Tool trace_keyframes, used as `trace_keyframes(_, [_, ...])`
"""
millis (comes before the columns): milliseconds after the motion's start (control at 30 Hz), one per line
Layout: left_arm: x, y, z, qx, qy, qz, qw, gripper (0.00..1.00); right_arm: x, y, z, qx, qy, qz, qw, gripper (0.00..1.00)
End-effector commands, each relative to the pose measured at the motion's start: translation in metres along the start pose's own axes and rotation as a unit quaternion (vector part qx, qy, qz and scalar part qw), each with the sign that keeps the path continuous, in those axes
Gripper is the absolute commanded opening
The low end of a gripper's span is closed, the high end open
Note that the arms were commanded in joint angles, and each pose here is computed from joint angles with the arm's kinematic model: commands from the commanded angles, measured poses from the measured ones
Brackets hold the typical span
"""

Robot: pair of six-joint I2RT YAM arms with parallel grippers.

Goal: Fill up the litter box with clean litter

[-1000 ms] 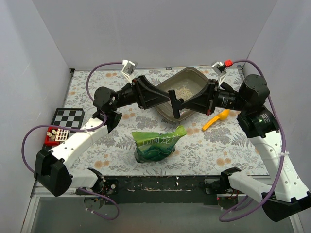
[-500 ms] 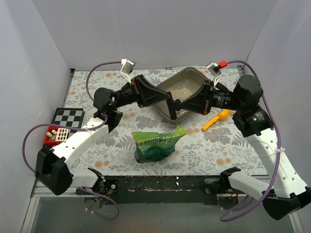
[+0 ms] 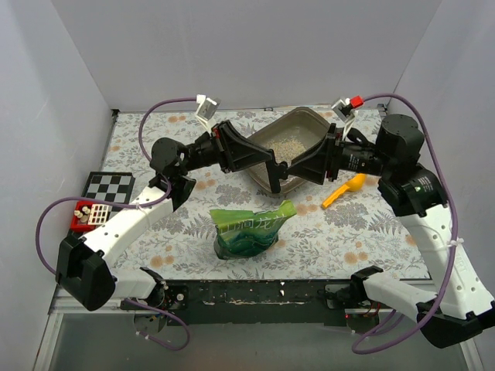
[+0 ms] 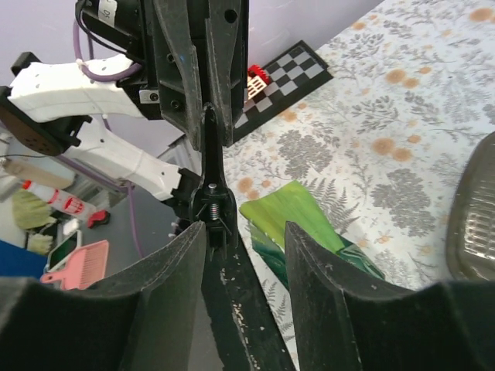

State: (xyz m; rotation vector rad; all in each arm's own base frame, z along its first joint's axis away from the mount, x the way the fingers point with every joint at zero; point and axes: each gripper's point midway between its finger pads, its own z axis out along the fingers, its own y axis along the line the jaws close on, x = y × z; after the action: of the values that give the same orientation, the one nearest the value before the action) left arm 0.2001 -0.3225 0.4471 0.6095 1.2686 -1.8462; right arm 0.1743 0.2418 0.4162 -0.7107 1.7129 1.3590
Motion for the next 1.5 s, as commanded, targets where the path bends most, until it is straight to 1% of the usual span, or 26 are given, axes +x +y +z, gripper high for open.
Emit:
trace_keyframes(0, [-0.011, -0.021, -0.002, 0.009, 0.001, 0.036, 0.999, 0.00, -0.007, 0.014, -0.018, 0.021, 0.005, -0.076, 0.997, 0.55])
trace_keyframes(133, [-0.009, -0.025, -0.005, 0.007, 0.004, 0.040, 0.999, 0.00, -0.004, 0.028, -0.021, -0.014, 0.014, -0.092, 0.996, 0.63])
trace_keyframes(300, [-0.009, -0.027, -0.006, 0.008, 0.004, 0.041, 0.999, 0.00, -0.007, 0.034, -0.018, -0.038, 0.009, -0.087, 0.995, 0.65])
trace_keyframes(433, [-0.010, -0.027, -0.006, 0.007, 0.002, 0.039, 0.999, 0.00, -0.010, 0.025, -0.009, -0.038, 0.005, -0.068, 0.997, 0.65])
trace_keyframes(633, [-0.009, -0.024, -0.005, 0.005, 0.000, 0.035, 0.999, 0.00, -0.016, 0.031, -0.003, -0.067, -0.006, -0.059, 0.996, 0.65])
trace_keyframes(1133, [-0.013, -0.020, -0.002, 0.001, -0.009, 0.028, 1.000, 0.00, -0.009, 0.021, 0.011, -0.072, 0.000, -0.030, 0.997, 0.63])
trace_keyframes(1333, [-0.012, -0.020, -0.003, -0.001, -0.011, 0.027, 1.000, 0.00, -0.005, 0.021, 0.018, -0.073, 0.005, -0.023, 0.997, 0.60])
trace_keyframes(1367, [-0.013, -0.019, -0.004, -0.003, -0.013, 0.028, 1.000, 0.00, -0.004, 0.020, 0.020, -0.072, 0.006, -0.020, 0.997, 0.58])
trace_keyframes(1400, [-0.013, -0.020, -0.004, -0.002, -0.013, 0.028, 1.000, 0.00, -0.003, 0.021, 0.020, -0.072, 0.007, -0.021, 0.997, 0.49])
trace_keyframes(1433, [-0.013, -0.019, -0.003, -0.001, -0.013, 0.027, 1.000, 0.00, -0.003, 0.019, 0.021, -0.068, 0.007, -0.021, 0.997, 0.30])
trace_keyframes(1467, [-0.012, -0.020, -0.004, 0.000, -0.012, 0.025, 1.000, 0.00, -0.005, 0.017, 0.021, -0.059, 0.004, -0.025, 0.998, 0.02])
